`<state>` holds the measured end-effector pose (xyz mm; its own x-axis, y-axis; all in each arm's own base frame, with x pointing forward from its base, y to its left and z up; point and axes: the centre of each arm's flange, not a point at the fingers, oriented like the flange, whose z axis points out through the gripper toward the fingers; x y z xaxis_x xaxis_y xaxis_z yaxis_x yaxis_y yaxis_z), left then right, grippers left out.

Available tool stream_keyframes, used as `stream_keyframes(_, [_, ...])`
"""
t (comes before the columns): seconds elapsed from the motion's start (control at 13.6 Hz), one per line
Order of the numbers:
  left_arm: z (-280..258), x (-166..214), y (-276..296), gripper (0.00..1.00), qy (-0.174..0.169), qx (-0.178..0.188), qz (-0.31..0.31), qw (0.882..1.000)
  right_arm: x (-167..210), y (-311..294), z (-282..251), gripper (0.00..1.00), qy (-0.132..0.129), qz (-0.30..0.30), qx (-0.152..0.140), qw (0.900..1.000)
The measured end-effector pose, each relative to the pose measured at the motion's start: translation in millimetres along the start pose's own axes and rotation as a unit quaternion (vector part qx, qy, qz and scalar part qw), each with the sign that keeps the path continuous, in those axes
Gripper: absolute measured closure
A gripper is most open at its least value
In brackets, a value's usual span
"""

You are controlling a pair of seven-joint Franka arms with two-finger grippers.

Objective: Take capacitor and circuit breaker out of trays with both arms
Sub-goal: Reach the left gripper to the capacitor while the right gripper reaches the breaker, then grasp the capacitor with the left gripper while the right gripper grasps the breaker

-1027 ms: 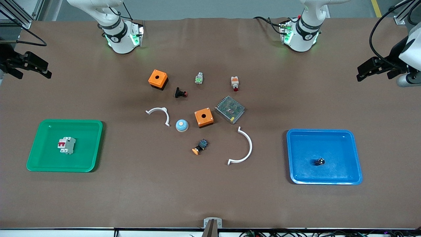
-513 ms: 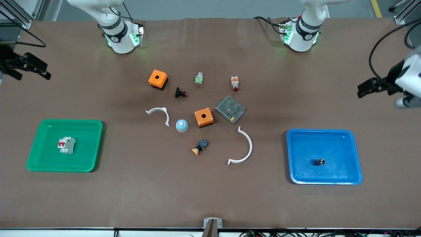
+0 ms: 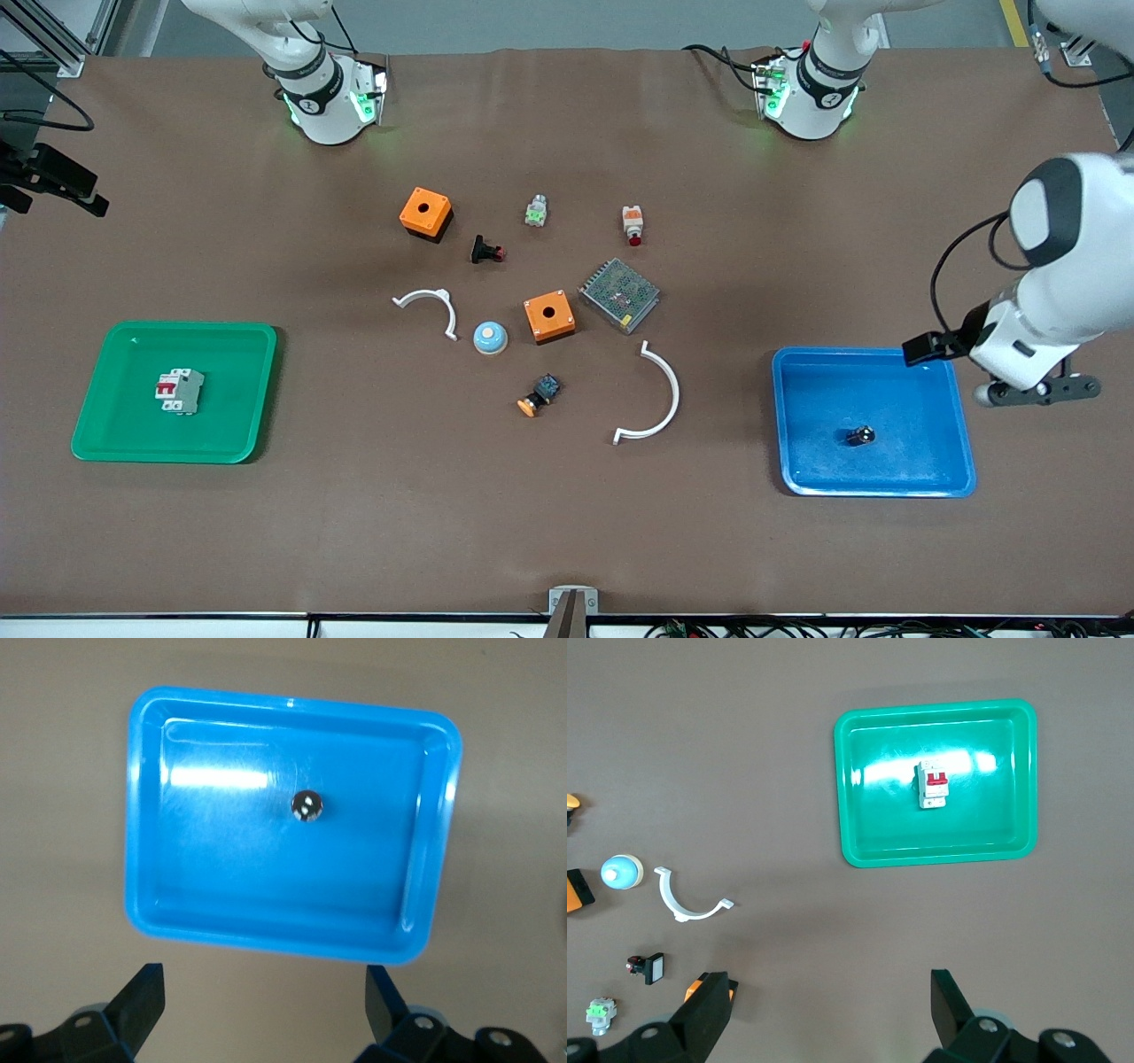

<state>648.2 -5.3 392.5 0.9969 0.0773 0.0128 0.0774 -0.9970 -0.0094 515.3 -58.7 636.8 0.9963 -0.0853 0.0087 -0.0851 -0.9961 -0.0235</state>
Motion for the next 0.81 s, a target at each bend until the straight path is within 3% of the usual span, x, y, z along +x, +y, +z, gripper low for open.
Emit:
stream_keyframes(0.22, [57.4,7.5,2.4,0.0,0.016,-0.009,-0.001,1.0,41.5,2.8,48.9,0.0,-0.003,0.003,-0.003,1.0])
stream_keyframes(0.44, [103.7,12.1,8.0,0.03,0.019,-0.014,-0.023,0.999,98.3,38.4,132.2,0.0,-0.027,0.031,-0.009,0.999])
stream_keyframes(0.66, [136.2,14.5,9.9,0.07,0.023,-0.009,-0.025,0.999,125.2,87.4,188.3,0.0,-0.024,0.029,-0.011,0.999])
stream_keyframes(0.81, [149.3,16.7,11.1,0.13,0.031,-0.011,-0.024,0.999,136.4,107.8,218.0,0.0,-0.003,0.008,-0.016,1.0])
